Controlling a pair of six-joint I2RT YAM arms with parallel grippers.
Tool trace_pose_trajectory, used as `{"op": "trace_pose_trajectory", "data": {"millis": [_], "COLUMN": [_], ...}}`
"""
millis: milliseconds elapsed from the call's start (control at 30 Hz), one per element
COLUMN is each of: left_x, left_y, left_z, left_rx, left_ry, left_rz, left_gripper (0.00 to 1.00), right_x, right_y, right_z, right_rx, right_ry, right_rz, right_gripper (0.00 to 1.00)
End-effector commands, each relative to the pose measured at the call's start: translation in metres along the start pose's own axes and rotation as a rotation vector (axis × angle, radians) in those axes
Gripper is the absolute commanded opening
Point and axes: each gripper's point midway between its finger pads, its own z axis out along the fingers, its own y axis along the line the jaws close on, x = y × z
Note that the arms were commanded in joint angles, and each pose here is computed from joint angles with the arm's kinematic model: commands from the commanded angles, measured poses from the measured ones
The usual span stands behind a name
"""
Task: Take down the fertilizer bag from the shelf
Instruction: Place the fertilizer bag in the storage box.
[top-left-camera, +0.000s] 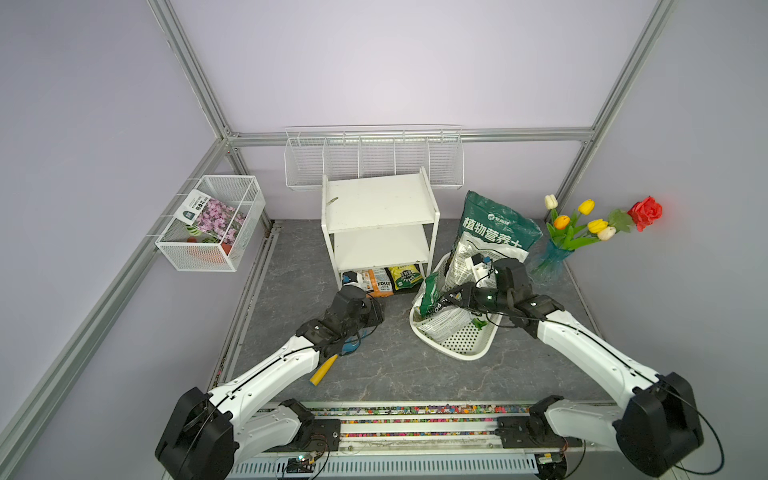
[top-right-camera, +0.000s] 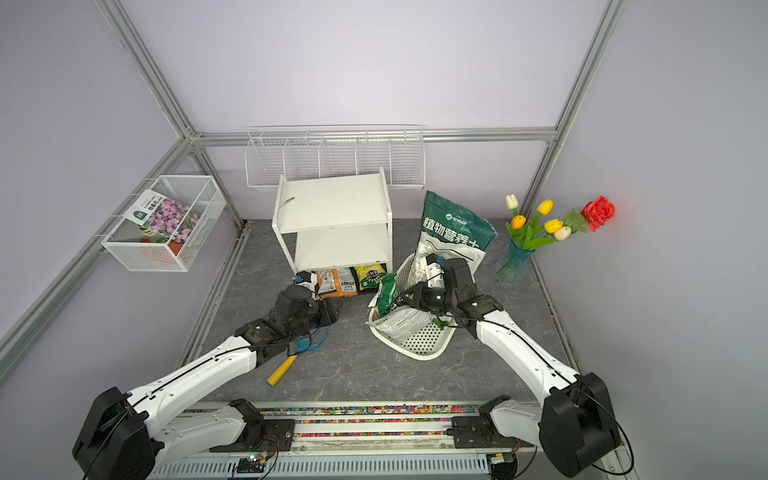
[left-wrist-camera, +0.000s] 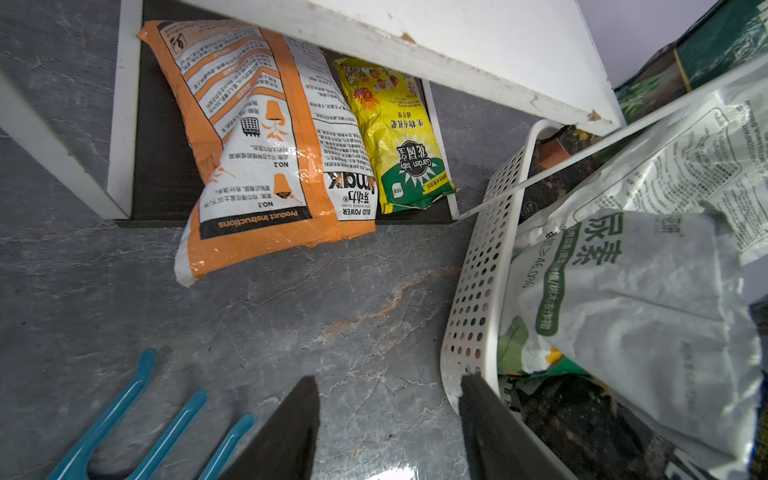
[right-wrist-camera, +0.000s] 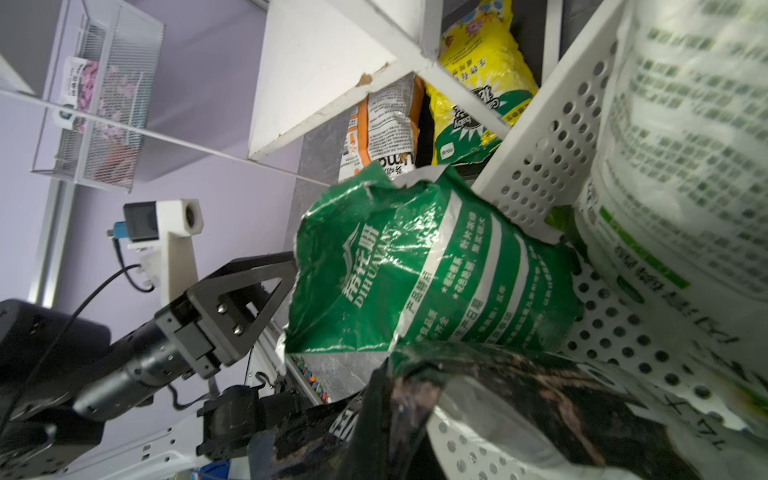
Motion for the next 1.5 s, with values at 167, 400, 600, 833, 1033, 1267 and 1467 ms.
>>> {"op": "trace_pose_trajectory", "data": {"millis": [167, 400, 600, 833, 1033, 1267, 1467], "left_x": [-0.012, -0.010, -0.009, -0.008, -0.009, -0.012, -0.019], "left_y": [-0.004, -0.004, -0.004, -0.002, -0.004, -0.011, -0.008], "left_z": [-0.005, -0.003, -0.001, -0.002, -0.002, 0.004, 0.003], "left_rx": [-0.001, 0.000, 0.000, -0.003, 0.003, 0.045, 0.075], "left_ry": [-0.029, -0.020, -0.014, -0.013, -0.020, -0.026, -0.072], "left_rz": [0.004, 0.005, 0.000, -0.002, -0.013, -0.059, -0.144], "left_gripper": [0.58, 0.58, 0.58, 0.58, 0.59, 0.59, 0.58], "right_x": [0.002, 0.005, -0.019, -0.044, -0.068, -0.092, -0.100], "right_y": [-0.038, -0.058, -0.041, -0.022, 0.001, 0.014, 0.015], "right_z": [0.011, 0.003, -0.001, -0.008, -0.021, -0.052, -0.074], "right_rx": [0.131, 0.217, 0.194, 0.174, 0.180, 0.249, 0.203], "right_ry": [0.002, -0.022, -0.034, -0.077, -0.103, -0.225, -0.342], "right_rz": [0.007, 0.042, 0.009, -0.044, -0.152, -0.210, -0.193], "right_gripper": [0.00, 0.14, 0.47, 0.79, 0.98, 0.98, 0.98]}}
